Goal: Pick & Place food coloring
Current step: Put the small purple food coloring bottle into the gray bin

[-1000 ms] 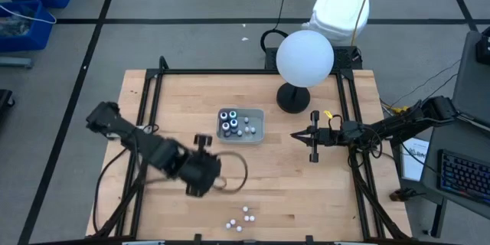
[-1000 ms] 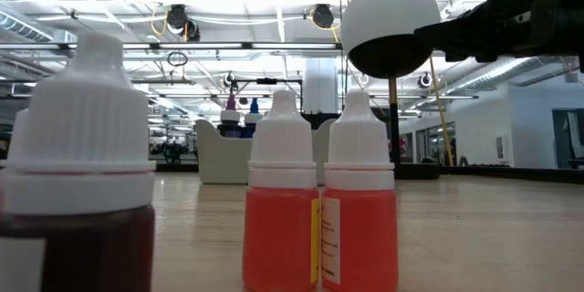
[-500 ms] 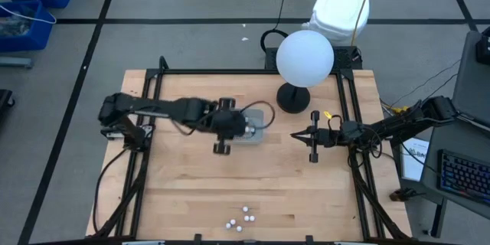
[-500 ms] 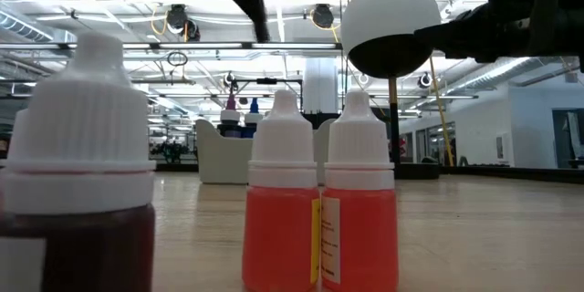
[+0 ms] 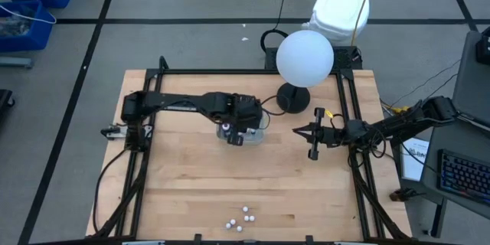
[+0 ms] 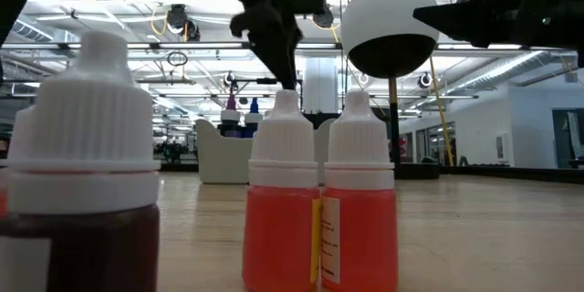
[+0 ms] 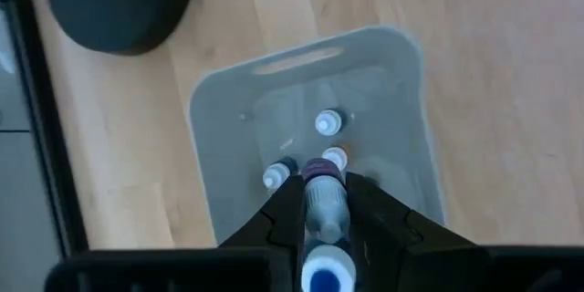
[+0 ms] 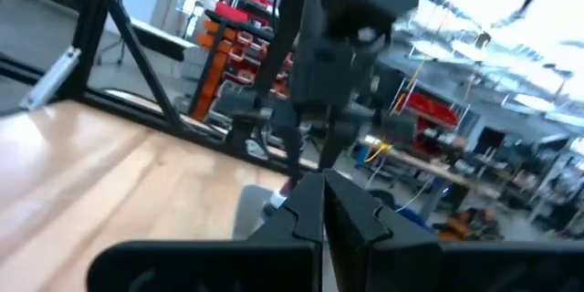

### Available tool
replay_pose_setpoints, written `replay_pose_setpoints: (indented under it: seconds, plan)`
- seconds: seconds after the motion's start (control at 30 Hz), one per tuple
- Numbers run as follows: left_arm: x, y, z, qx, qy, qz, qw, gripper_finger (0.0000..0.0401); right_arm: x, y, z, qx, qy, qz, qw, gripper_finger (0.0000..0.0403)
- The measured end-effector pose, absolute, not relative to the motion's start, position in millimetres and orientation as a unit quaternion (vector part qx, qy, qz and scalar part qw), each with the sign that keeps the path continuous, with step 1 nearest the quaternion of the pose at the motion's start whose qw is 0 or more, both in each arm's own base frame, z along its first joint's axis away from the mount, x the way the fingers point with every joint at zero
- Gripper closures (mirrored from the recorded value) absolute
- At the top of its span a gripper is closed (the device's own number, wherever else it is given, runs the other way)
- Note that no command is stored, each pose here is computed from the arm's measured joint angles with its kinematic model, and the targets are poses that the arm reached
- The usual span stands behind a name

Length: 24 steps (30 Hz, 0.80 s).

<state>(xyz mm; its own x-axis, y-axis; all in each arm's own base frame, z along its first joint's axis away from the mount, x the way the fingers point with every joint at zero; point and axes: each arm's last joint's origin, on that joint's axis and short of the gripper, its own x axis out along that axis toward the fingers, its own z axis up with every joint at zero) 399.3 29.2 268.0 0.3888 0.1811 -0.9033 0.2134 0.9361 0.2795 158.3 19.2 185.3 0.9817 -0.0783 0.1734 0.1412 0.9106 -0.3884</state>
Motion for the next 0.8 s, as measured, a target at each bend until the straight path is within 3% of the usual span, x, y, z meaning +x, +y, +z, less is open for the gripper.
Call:
replay_pose_setpoints:
  seconds: [0.37, 0.8]
  plan:
    - [414.7, 50.4, 217.0, 0.181, 0.612, -0.016, 0.77, 0.0337, 158.4, 19.2, 185.2, -0.223, -0.075, -0.058, 0.97, 0.0403]
    - [414.4, 61.6, 213.0, 0.168, 0.617, -0.015, 0.769, 0.0333, 158.5, 19.3, 184.3, -0.228, -0.071, -0.057, 0.969, 0.0403]
